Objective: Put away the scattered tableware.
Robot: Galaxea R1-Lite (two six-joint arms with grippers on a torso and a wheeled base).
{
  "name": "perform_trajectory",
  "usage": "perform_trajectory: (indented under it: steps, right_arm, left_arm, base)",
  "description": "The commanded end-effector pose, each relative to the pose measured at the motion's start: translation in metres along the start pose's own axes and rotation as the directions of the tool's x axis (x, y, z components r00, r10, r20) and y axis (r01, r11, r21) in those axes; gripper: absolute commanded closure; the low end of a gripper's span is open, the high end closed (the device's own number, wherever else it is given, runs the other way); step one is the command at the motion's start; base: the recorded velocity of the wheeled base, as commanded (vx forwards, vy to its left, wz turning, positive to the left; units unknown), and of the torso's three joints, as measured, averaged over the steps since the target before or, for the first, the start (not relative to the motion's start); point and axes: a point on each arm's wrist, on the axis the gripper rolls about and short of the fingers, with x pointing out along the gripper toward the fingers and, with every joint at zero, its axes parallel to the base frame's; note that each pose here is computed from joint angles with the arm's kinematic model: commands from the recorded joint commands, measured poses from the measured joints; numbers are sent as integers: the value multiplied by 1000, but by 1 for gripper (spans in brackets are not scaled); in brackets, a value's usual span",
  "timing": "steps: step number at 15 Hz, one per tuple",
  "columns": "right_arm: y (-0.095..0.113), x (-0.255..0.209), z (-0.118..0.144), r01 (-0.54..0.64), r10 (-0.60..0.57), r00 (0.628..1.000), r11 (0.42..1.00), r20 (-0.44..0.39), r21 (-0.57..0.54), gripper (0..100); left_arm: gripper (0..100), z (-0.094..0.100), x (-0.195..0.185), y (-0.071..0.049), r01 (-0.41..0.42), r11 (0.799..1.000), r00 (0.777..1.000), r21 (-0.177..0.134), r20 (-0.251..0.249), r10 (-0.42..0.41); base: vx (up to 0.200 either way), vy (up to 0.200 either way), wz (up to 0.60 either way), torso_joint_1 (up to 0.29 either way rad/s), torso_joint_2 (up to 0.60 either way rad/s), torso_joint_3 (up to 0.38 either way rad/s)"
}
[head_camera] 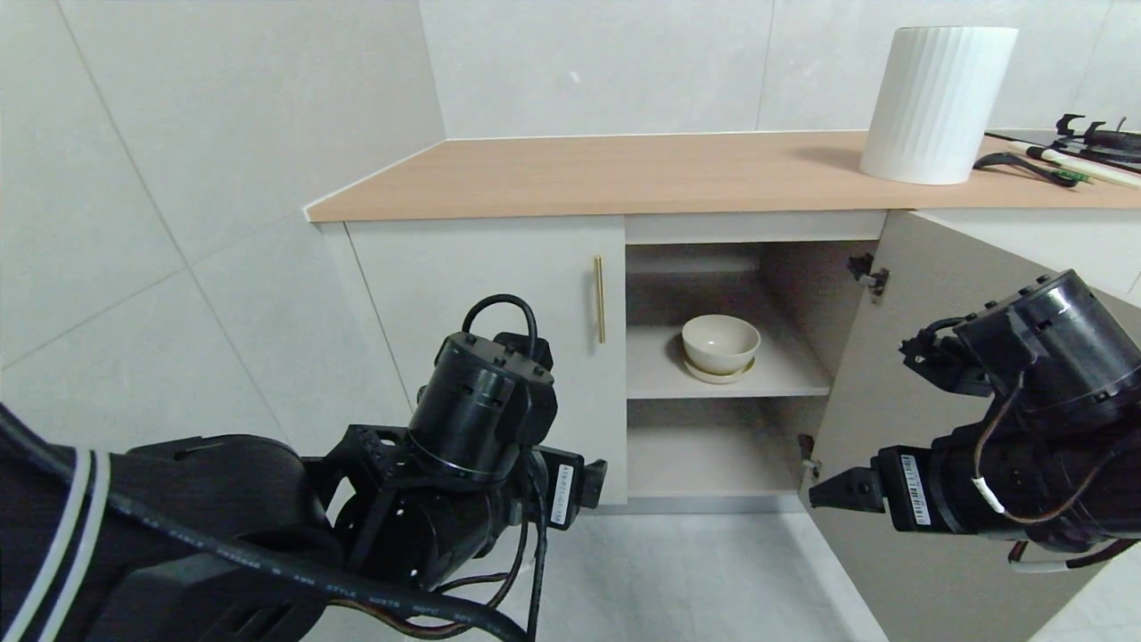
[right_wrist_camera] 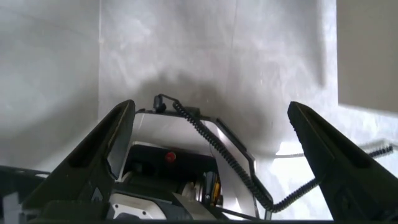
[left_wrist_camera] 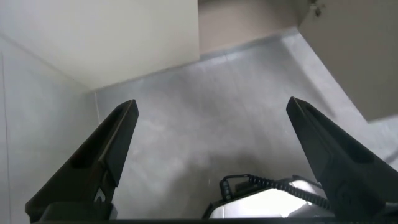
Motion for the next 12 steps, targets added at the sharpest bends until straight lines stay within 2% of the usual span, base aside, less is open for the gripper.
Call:
perform_trajectory:
  steps: [1,10,12]
  right_arm:
    - [-1,-3,-2,1,-1,1000,1000,3,0,0]
    - [-12,-31,-12,4,-4,1000,1000,27,-2,0]
    - [-13,-30,-11,26,-26,999,1000,35,1,0]
  left_arm:
    - [0,0,0,0,-1,1000,1000,1,0,1]
    - [0,-1,2,0,-5,1000,1000,4,-4,5]
    - [0,-1,3,0,-10,1000,1000,6,-4,10]
  base:
    - [0,0,0,0,0,0]
    - [0,0,0,0,0,0]
    - [0,-200,0,2,2,0]
